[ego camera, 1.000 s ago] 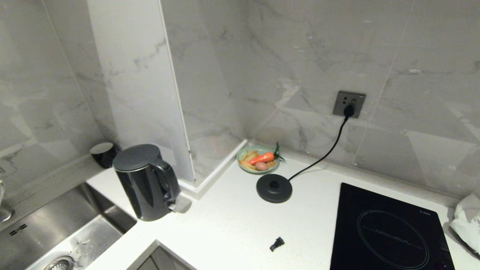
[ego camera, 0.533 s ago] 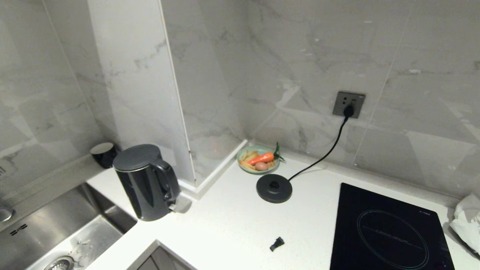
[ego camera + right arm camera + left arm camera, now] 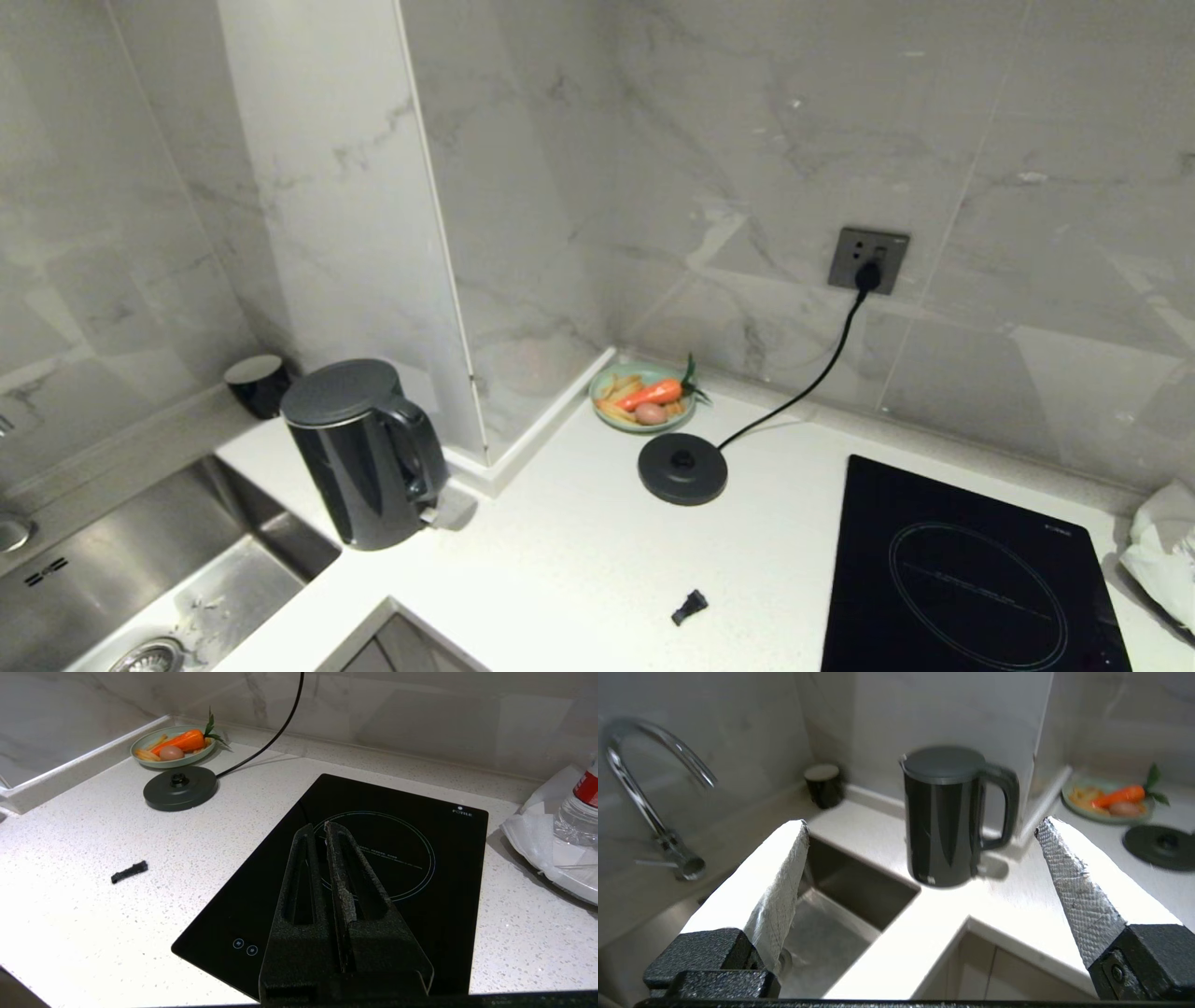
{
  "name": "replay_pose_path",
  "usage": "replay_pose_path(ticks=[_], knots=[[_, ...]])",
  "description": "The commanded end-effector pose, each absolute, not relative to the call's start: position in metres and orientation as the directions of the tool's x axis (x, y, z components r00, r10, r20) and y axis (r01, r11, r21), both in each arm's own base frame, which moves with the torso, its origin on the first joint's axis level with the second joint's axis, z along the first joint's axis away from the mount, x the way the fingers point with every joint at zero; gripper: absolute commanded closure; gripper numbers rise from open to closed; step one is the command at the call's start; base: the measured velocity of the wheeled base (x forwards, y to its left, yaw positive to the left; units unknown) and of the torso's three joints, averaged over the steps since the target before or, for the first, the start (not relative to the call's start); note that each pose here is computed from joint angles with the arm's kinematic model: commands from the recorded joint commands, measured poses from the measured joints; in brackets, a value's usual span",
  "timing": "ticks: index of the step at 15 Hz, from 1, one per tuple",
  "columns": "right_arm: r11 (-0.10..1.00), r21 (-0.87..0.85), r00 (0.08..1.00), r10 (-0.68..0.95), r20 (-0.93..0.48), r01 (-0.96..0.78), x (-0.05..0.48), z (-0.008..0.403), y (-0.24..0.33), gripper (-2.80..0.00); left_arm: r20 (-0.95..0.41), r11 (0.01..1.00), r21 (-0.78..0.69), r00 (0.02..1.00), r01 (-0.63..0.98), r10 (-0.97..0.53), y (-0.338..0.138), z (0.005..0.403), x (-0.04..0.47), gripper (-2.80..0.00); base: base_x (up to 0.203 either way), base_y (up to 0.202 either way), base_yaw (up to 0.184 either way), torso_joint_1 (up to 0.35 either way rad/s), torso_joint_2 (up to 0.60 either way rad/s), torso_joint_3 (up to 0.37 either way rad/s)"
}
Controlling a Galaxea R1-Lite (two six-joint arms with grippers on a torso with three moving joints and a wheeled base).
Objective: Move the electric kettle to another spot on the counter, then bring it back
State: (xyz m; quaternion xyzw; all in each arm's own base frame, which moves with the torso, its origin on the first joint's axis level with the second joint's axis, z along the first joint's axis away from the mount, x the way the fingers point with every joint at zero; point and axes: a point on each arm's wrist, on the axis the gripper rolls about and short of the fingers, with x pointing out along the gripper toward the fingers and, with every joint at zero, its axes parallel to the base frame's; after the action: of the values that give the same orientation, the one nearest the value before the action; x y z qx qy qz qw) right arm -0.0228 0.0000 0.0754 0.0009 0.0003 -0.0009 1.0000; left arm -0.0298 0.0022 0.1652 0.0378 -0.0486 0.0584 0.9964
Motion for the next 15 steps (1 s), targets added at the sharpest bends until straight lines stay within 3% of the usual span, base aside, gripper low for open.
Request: replay_pose_path(ticks=[1,5,15], knots=[[1.000,0.002,1.000,-0.002,0.000,0.002,-0.023,0.075,0.000,0.00,0.075,0.992,0.075,0.993,-0.099,0.094,0.002,0.135,-0.034,-2.80,0.000,0.000,0.000,0.000,0.00,0.000],[1.000,0.001,1.000,-0.002,0.000,0.002,-0.023,0.075,0.000,0.00,-0.011,0.994,0.082,0.998,-0.066,0.068,0.001,0.084,-0.027,-2.80,0.000,0.000,0.000,0.000,0.00,0.000],[1.000,-0.002,1.000,-0.002,-0.001,0.002,-0.023,0.075,0.000,0.00,-0.028,0.998,0.065,1.000,0.016,-0.014,0.000,0.076,-0.024,-2.80,0.000,0.000,0.000,0.000,0.00,0.000]])
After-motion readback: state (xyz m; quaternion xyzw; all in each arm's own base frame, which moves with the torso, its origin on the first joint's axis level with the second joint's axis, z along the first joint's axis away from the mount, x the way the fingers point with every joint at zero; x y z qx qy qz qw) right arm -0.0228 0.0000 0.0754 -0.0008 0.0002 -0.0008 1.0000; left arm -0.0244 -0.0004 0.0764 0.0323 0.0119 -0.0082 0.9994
